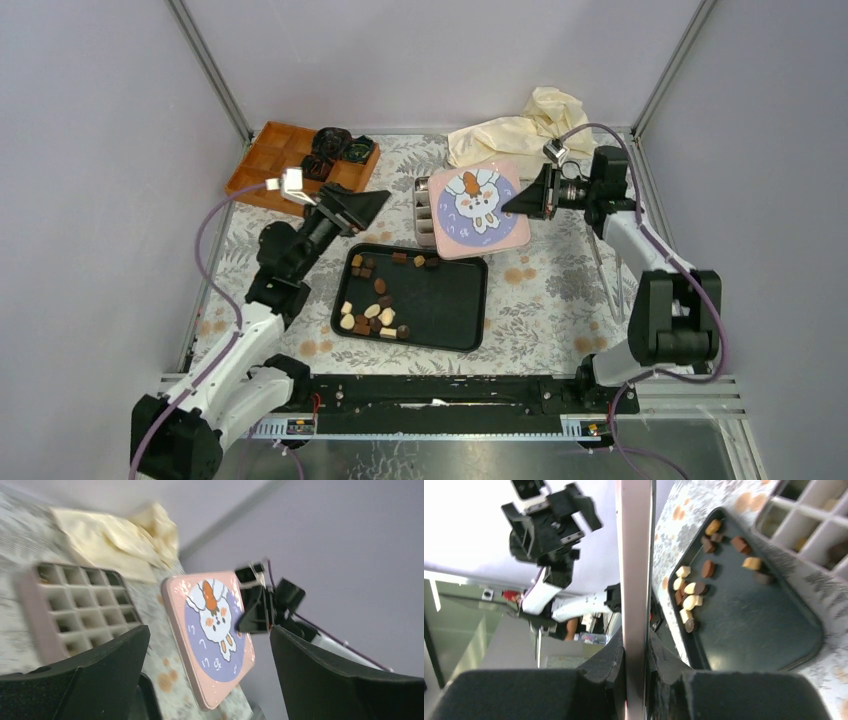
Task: Pack the chocolate
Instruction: Place the box lid in the packing box.
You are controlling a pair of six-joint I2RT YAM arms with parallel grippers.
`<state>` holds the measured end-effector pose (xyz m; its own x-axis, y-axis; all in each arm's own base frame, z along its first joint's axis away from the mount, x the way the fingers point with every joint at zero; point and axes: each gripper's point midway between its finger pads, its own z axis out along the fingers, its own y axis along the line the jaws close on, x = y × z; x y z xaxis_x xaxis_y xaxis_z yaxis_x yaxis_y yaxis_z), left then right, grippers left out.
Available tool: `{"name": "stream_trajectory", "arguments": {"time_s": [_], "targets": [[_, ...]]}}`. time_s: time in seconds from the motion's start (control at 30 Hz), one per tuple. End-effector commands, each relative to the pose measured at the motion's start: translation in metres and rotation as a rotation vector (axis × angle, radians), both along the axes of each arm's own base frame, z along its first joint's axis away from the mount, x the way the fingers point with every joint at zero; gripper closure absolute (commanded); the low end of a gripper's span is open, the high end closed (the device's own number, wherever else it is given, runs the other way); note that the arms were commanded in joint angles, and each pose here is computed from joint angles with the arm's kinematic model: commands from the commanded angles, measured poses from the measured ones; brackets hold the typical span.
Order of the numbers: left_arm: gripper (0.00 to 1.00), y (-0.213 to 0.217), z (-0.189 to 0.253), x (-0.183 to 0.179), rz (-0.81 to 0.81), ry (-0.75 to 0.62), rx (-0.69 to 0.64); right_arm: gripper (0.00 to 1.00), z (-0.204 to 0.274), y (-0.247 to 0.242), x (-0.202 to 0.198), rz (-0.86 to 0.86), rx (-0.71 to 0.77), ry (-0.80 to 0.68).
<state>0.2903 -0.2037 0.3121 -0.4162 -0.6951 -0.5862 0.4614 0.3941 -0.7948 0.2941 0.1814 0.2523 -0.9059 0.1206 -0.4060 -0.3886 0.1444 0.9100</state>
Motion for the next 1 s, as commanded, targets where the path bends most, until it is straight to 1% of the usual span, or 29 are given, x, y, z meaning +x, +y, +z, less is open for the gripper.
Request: {"name": "stream_trajectory", "arguments": {"time_s": [0.0, 0.1, 0.17, 0.3, 0.4, 0.57, 0.63, 0.7, 0.87, 0.97], "targets": [[0.01, 0.042, -0.042, 0.023, 0.173, 0.12, 0.111, 1.0, -0.005, 0.001, 0.047, -0.068, -0.033, -0.034], [0.01, 0.04, -0.053, 0.03, 0.144, 0.174, 0.142, 1.0, -0.014, 0.012, 0.068, -0.088, -0.047, -0.019], [0.01, 0.039, -0.07, 0.04, 0.143, 0.262, 0.17, 1.0, -0.018, 0.024, 0.08, -0.099, -0.053, -0.01], [0.02, 0.032, -0.087, 0.06, 0.116, 0.282, 0.225, 1.0, -0.028, 0.053, 0.099, -0.112, -0.051, -0.017], [0.1, 0.033, -0.103, 0.08, 0.116, 0.327, 0.243, 1.0, -0.037, 0.066, 0.115, -0.123, -0.03, -0.003], [0.22, 0.015, -0.121, 0.1, 0.004, 0.321, 0.245, 1.0, -0.057, 0.071, 0.144, -0.145, -0.066, 0.008], [0.24, 0.009, -0.129, 0.104, -0.045, 0.34, 0.235, 1.0, -0.066, 0.075, 0.144, -0.134, -0.086, 0.011], [0.24, 0.004, -0.135, 0.106, -0.089, 0.34, 0.246, 1.0, -0.076, 0.08, 0.14, -0.118, -0.118, 0.015], [0.24, 0.0, -0.154, 0.115, -0.105, 0.358, 0.261, 1.0, -0.09, 0.081, 0.132, -0.121, -0.146, 0.036], [0.24, -0.005, -0.168, 0.118, -0.144, 0.38, 0.27, 0.99, -0.098, 0.08, 0.132, -0.121, -0.17, 0.043]]}}
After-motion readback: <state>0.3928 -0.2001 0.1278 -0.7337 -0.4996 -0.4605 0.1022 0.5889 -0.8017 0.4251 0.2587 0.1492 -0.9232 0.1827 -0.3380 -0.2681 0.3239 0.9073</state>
